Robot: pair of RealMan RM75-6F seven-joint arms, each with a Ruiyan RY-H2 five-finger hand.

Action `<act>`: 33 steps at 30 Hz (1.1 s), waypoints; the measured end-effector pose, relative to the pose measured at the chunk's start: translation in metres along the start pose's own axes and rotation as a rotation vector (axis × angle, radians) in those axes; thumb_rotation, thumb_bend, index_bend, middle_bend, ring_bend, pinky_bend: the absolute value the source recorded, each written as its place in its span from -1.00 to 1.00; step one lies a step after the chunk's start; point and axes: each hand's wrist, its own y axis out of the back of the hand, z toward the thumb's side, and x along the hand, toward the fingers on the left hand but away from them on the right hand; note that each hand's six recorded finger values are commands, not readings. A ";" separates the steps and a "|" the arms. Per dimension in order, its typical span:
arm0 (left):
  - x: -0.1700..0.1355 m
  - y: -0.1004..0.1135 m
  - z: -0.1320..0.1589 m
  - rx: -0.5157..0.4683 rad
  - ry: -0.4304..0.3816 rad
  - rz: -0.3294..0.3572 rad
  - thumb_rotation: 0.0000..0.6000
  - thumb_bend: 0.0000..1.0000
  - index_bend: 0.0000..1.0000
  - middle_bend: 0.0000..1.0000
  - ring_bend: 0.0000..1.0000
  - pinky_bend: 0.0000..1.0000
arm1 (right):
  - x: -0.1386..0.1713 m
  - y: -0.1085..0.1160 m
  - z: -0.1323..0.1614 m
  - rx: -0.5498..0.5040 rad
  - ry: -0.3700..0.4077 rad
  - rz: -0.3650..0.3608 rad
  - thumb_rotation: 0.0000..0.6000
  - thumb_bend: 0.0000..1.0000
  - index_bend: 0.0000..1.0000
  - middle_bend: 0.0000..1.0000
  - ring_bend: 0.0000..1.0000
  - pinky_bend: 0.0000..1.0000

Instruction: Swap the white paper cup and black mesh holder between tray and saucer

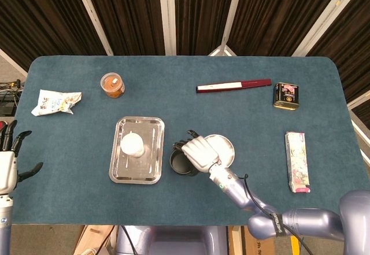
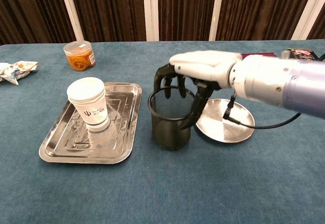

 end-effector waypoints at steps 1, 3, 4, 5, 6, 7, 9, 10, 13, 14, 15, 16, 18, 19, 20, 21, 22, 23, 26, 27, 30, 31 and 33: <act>0.000 0.000 0.000 0.000 0.001 0.000 1.00 -0.70 -0.54 -1.00 -1.00 -0.74 | 0.002 0.005 -0.003 0.001 -0.005 -0.010 1.00 -1.00 -0.13 -0.09 -0.09 -0.71; 0.000 0.000 0.000 0.000 0.001 -0.001 1.00 -0.70 -0.54 -1.00 -1.00 -0.74 | 0.007 0.016 -0.011 0.007 -0.022 -0.031 1.00 -1.00 -0.13 -0.09 -0.09 -0.71; 0.000 -0.001 0.001 0.002 -0.001 -0.002 1.00 -0.70 -0.54 -1.00 -1.00 -0.74 | 0.009 0.022 -0.015 0.011 -0.030 -0.039 1.00 -1.00 -0.13 -0.09 -0.09 -0.71; 0.000 -0.001 0.002 0.003 -0.005 -0.003 1.00 -0.70 -0.54 -1.00 -1.00 -0.74 | 0.012 0.027 -0.021 0.016 -0.040 -0.045 1.00 -1.00 -0.13 -0.09 -0.09 -0.71; 0.000 -0.002 0.003 0.006 -0.008 -0.004 1.00 -0.70 -0.54 -1.00 -1.00 -0.74 | 0.016 0.035 -0.030 0.023 -0.061 -0.051 1.00 -1.00 -0.13 -0.09 -0.09 -0.71; -0.001 -0.003 0.003 0.009 -0.010 -0.006 1.00 -0.70 -0.54 -1.00 -1.00 -0.74 | 0.020 0.040 -0.039 0.031 -0.080 -0.054 1.00 -1.00 -0.13 -0.09 -0.09 -0.71; -0.001 -0.004 0.005 0.019 -0.009 -0.008 1.00 -0.70 -0.54 -1.00 -1.00 -0.74 | 0.030 0.053 -0.059 0.045 -0.123 -0.054 1.00 -1.00 -0.13 -0.09 -0.09 -0.71; -0.001 -0.005 0.005 0.022 -0.008 -0.009 1.00 -0.70 -0.54 -1.00 -1.00 -0.74 | 0.034 0.057 -0.067 0.049 -0.139 -0.051 1.00 -1.00 -0.13 -0.09 -0.09 -0.71; -0.001 -0.007 0.007 0.030 -0.007 -0.012 1.00 -0.70 -0.54 -1.00 -1.00 -0.74 | 0.047 0.060 -0.087 0.038 -0.178 -0.024 1.00 -1.00 -0.13 -0.09 -0.09 -0.71; -0.001 -0.008 0.007 0.031 -0.008 -0.012 1.00 -0.70 -0.54 -1.00 -1.00 -0.74 | 0.049 0.058 -0.090 0.030 -0.185 -0.015 1.00 -1.00 -0.13 -0.09 -0.09 -0.71; -0.002 -0.008 0.008 0.032 -0.009 -0.011 1.00 -0.70 -0.54 -1.00 -1.00 -0.74 | 0.052 0.056 -0.094 0.020 -0.191 -0.005 1.00 -1.00 -0.13 -0.09 -0.09 -0.71; -0.002 -0.008 0.009 0.033 -0.011 -0.010 1.00 -0.70 -0.54 -1.00 -1.00 -0.74 | 0.053 0.054 -0.097 0.015 -0.195 0.002 1.00 -1.00 -0.13 -0.09 -0.09 -0.71; -0.003 -0.008 0.010 0.034 -0.015 -0.007 1.00 -0.70 -0.53 -1.00 -1.00 -0.74 | 0.056 0.050 -0.103 0.010 -0.202 0.013 1.00 -1.00 -0.13 -0.09 -0.09 -0.71; -0.003 -0.008 0.011 0.035 -0.016 -0.006 1.00 -0.70 -0.53 -1.00 -1.00 -0.74 | 0.056 0.048 -0.105 0.010 -0.204 0.017 1.00 -1.00 -0.13 -0.09 -0.09 -0.71; -0.004 -0.008 0.011 0.036 -0.017 -0.004 1.00 -0.70 -0.53 -1.00 -1.00 -0.74 | 0.057 0.046 -0.107 0.008 -0.205 0.021 1.00 -1.00 -0.13 -0.09 -0.09 -0.71; -0.004 -0.008 0.012 0.036 -0.016 -0.003 1.00 -0.70 -0.53 -1.00 -1.00 -0.74 | 0.057 0.044 -0.109 0.004 -0.207 0.026 1.00 -1.00 -0.13 -0.09 -0.09 -0.71; -0.004 -0.009 0.012 0.038 -0.015 -0.002 1.00 -0.70 -0.53 -1.00 -1.00 -0.74 | 0.057 0.042 -0.111 0.000 -0.208 0.028 1.00 -1.00 -0.13 -0.09 -0.09 -0.71; -0.004 -0.009 0.012 0.039 -0.014 -0.002 1.00 -0.70 -0.53 -1.00 -1.00 -0.74 | 0.056 0.040 -0.112 -0.005 -0.208 0.030 1.00 -1.00 -0.13 -0.09 -0.09 -0.71; -0.004 -0.010 0.012 0.042 -0.012 -0.001 1.00 -0.70 -0.53 -1.00 -1.00 -0.74 | 0.055 0.035 -0.116 -0.017 -0.204 0.033 1.00 -1.00 -0.13 -0.09 -0.09 -0.71; -0.004 -0.010 0.012 0.044 -0.013 -0.001 1.00 -0.70 -0.53 -1.00 -1.00 -0.74 | 0.054 0.033 -0.117 -0.020 -0.202 0.031 1.00 -1.00 -0.13 -0.09 -0.09 -0.71; -0.003 -0.011 0.013 0.049 -0.014 -0.002 1.00 -0.70 -0.53 -1.00 -1.00 -0.74 | 0.051 0.030 -0.119 -0.025 -0.199 0.025 1.00 -1.00 -0.13 -0.09 -0.09 -0.71; -0.003 -0.012 0.013 0.049 -0.013 -0.002 1.00 -0.70 -0.53 -1.00 -1.00 -0.74 | 0.050 0.029 -0.120 -0.027 -0.198 0.025 1.00 -1.00 -0.13 -0.09 -0.09 -0.71; -0.003 -0.012 0.013 0.050 -0.010 0.001 1.00 -0.70 -0.53 -1.00 -1.00 -0.74 | 0.049 0.026 -0.120 -0.032 -0.193 0.025 1.00 -1.00 -0.13 -0.09 -0.10 -0.73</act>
